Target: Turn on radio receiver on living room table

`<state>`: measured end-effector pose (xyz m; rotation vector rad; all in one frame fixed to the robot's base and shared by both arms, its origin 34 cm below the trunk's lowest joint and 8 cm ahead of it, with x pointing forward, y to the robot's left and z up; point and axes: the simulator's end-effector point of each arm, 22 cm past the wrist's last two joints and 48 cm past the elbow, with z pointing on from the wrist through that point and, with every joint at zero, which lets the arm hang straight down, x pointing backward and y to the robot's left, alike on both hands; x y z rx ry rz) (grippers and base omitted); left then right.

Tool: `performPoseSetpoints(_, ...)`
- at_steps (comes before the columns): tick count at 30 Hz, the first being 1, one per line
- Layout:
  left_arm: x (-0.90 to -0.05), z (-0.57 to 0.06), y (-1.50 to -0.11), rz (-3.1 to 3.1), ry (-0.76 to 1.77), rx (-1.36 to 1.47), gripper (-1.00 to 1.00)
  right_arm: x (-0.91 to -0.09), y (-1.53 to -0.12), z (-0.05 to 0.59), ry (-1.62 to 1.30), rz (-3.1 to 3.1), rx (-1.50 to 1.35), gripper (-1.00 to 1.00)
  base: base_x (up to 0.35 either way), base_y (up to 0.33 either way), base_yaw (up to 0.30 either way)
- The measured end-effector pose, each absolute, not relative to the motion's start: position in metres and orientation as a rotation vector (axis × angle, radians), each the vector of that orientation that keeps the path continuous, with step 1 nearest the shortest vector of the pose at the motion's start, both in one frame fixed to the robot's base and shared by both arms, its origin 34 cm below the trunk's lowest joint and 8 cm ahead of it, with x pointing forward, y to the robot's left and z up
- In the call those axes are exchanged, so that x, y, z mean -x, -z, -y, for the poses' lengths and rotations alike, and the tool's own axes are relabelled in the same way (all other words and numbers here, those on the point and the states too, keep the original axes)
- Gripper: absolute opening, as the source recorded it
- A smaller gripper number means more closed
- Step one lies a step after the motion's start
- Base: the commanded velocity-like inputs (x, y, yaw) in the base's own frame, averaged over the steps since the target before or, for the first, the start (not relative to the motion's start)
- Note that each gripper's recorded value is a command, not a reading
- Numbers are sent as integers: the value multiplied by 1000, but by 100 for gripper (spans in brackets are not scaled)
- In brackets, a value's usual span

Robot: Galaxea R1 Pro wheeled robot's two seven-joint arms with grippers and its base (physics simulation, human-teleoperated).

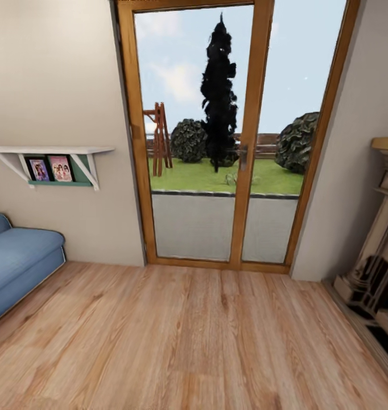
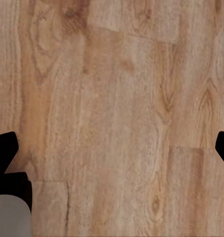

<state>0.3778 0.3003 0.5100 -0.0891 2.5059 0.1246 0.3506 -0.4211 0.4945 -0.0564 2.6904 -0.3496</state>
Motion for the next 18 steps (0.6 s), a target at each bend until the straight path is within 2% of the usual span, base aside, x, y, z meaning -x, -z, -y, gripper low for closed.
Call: performPoseSetpoints(18,-378,-300,-510,-2505,-125,81,100,-350,-494,420,348,-2691,56,100,0,0,300)
